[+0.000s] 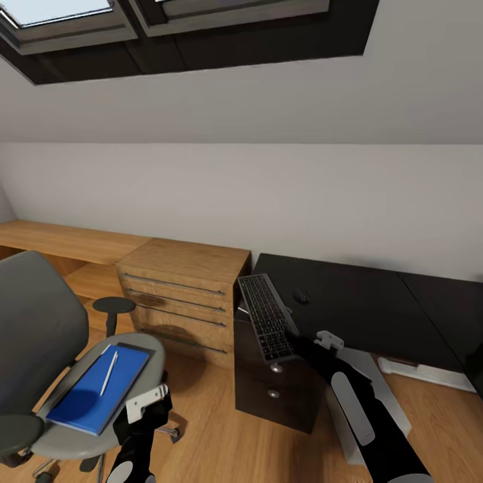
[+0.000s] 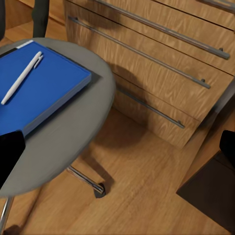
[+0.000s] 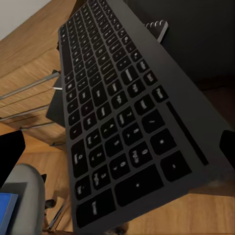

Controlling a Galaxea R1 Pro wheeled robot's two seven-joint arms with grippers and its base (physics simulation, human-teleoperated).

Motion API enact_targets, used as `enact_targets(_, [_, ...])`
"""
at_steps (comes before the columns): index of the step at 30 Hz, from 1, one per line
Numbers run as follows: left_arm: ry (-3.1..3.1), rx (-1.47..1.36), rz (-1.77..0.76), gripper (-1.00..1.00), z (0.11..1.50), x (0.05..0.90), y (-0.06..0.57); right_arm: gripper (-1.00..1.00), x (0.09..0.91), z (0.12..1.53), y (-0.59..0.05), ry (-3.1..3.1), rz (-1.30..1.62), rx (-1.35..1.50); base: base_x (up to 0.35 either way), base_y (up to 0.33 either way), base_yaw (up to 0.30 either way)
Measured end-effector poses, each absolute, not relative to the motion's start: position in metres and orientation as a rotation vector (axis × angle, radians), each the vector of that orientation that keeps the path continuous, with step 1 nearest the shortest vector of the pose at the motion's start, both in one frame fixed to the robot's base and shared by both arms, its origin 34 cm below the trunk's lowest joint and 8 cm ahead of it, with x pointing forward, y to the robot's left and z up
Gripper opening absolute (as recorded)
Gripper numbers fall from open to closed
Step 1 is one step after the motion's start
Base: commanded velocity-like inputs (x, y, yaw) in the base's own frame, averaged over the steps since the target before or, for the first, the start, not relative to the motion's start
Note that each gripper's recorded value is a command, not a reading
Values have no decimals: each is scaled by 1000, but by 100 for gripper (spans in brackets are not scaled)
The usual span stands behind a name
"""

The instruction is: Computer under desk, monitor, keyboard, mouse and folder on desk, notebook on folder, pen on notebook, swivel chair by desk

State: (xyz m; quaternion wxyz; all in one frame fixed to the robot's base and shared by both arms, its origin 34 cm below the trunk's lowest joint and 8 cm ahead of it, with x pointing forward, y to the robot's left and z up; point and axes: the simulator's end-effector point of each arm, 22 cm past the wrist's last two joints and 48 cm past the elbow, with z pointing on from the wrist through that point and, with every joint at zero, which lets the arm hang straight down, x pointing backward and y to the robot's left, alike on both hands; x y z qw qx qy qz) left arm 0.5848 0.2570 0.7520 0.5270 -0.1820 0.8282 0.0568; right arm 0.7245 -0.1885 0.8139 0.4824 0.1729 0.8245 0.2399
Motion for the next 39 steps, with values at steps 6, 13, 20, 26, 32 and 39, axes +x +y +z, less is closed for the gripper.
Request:
enact_targets(6, [1981, -434, 136, 100, 741, 584, 257, 100, 724, 803, -188, 2010, 585, 422, -196, 0, -1])
enact_targets(13, [1983, -433, 136, 100, 729, 583, 257, 100, 724, 792, -188, 2007, 586, 422, -207, 0, 0])
enact_targets(20, [1982, -434, 134, 100, 717, 582, 256, 100, 723, 779, -189, 2006, 585, 423, -24, 0, 0])
enact_targets(26, [1983, -434, 133, 100, 705, 581, 255, 100, 721, 768, -189, 2008, 585, 423, -3, 0, 0])
enact_targets(32, [1984, -434, 132, 100, 694, 580, 255, 100, 719, 752, -189, 2017, 585, 428, 0, 0, 0])
enact_targets(39, [1995, -431, 132, 100, 679, 578, 254, 100, 714, 727, -189, 2031, 633, 495, 0, 0, 0])
